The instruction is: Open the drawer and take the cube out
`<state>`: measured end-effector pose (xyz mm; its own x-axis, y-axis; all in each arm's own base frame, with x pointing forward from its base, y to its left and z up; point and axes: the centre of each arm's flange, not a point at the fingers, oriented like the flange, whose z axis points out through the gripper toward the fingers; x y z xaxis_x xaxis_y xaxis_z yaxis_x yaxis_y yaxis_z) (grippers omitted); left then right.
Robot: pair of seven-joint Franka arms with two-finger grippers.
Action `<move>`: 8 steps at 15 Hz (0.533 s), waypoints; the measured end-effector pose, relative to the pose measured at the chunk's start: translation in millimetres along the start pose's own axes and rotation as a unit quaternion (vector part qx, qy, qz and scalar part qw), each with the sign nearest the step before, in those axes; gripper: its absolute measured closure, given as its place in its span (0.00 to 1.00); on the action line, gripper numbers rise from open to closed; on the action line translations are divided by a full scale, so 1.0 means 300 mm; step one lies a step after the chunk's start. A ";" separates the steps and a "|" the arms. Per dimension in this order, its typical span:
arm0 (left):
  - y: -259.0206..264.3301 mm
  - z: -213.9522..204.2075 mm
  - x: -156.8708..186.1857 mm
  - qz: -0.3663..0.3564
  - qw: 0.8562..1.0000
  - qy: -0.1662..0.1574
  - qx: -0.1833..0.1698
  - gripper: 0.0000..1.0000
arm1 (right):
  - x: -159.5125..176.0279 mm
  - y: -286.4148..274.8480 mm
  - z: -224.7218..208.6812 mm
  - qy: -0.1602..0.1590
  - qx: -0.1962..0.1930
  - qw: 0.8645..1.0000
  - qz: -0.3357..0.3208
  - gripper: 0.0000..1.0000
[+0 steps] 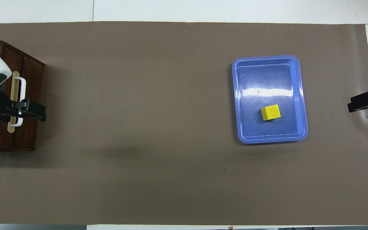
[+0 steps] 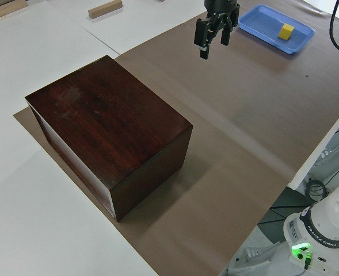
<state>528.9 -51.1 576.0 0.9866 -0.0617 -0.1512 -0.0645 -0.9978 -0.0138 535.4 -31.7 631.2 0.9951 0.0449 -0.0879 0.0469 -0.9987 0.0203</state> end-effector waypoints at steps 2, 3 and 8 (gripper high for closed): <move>0.000 0.000 0.000 0.000 1.000 0.000 0.000 0.00 | -0.001 0.004 -0.001 0.000 0.000 1.000 0.001 0.00; 0.000 0.000 0.000 0.000 1.000 0.000 0.000 0.00 | -0.002 0.004 -0.002 0.001 0.000 1.000 0.001 0.00; 0.000 0.000 0.000 0.000 1.000 0.000 0.000 0.00 | -0.003 0.000 -0.004 0.001 0.000 1.000 0.000 0.00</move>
<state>529.0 -51.1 576.0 0.9866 -0.0617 -0.1509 -0.0645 -0.9978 -0.0138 534.7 -31.9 632.4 0.9953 0.0446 -0.0855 0.0465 -0.9987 0.0206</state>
